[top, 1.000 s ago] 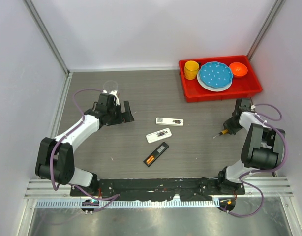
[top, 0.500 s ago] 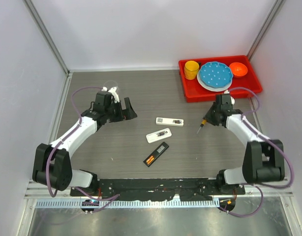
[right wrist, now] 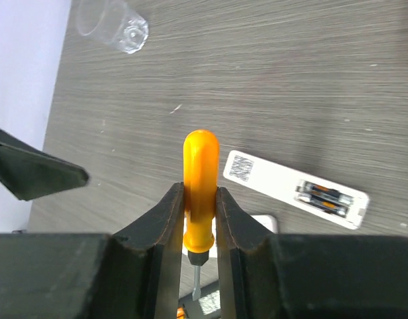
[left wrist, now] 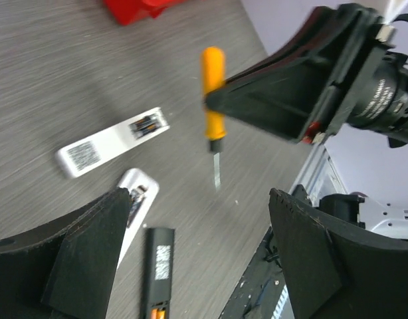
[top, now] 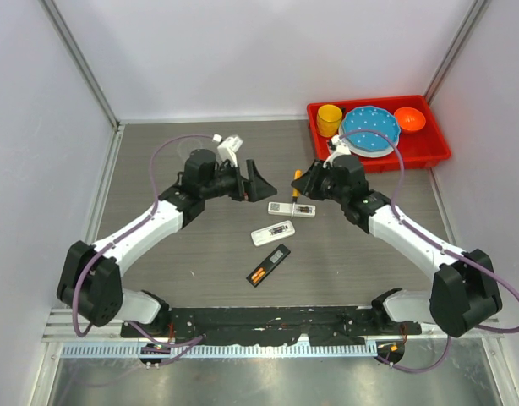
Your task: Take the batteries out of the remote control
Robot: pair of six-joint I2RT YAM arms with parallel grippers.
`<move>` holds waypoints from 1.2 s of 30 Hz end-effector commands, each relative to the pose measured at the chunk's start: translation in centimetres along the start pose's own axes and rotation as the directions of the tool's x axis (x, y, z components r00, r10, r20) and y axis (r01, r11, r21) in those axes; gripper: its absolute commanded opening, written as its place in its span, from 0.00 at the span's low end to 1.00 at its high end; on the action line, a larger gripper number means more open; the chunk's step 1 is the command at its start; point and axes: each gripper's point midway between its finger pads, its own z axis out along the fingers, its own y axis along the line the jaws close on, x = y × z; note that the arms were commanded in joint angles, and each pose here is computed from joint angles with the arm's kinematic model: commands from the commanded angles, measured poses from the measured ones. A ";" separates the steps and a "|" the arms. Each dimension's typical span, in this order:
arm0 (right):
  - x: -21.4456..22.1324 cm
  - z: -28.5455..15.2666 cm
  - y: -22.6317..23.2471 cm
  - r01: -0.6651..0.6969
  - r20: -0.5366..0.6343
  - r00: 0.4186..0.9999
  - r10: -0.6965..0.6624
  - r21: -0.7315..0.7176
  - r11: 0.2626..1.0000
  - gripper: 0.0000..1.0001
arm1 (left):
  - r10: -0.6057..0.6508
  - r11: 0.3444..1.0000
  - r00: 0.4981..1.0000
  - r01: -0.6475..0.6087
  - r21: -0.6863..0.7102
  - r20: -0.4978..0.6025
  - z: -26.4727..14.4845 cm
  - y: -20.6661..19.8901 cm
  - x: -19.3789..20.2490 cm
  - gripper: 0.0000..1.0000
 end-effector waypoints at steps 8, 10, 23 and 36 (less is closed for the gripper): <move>-4.5 0.1 3.2 -0.125 0.149 0.981 0.121 0.018 0.992 0.01 | 0.122 0.992 0.991 -0.119 0.047 -0.062 6.6 -4.5 1.0 0.75; -4.5 0.0 2.9 -0.148 0.152 0.978 0.141 0.035 0.988 0.01 | 0.137 0.991 0.987 -0.135 0.026 -0.080 7.4 -4.2 1.5 0.74; -3.9 -0.1 3.5 -0.167 0.124 0.978 0.165 0.001 0.986 0.01 | 0.157 0.987 0.979 -0.158 0.000 -0.129 9.8 -3.8 3.5 0.00; -4.9 -0.4 5.1 0.126 0.171 0.979 -0.107 -0.103 0.987 0.68 | 0.088 0.982 0.992 -0.102 -0.159 -0.092 5.6 2.1 2.0 0.00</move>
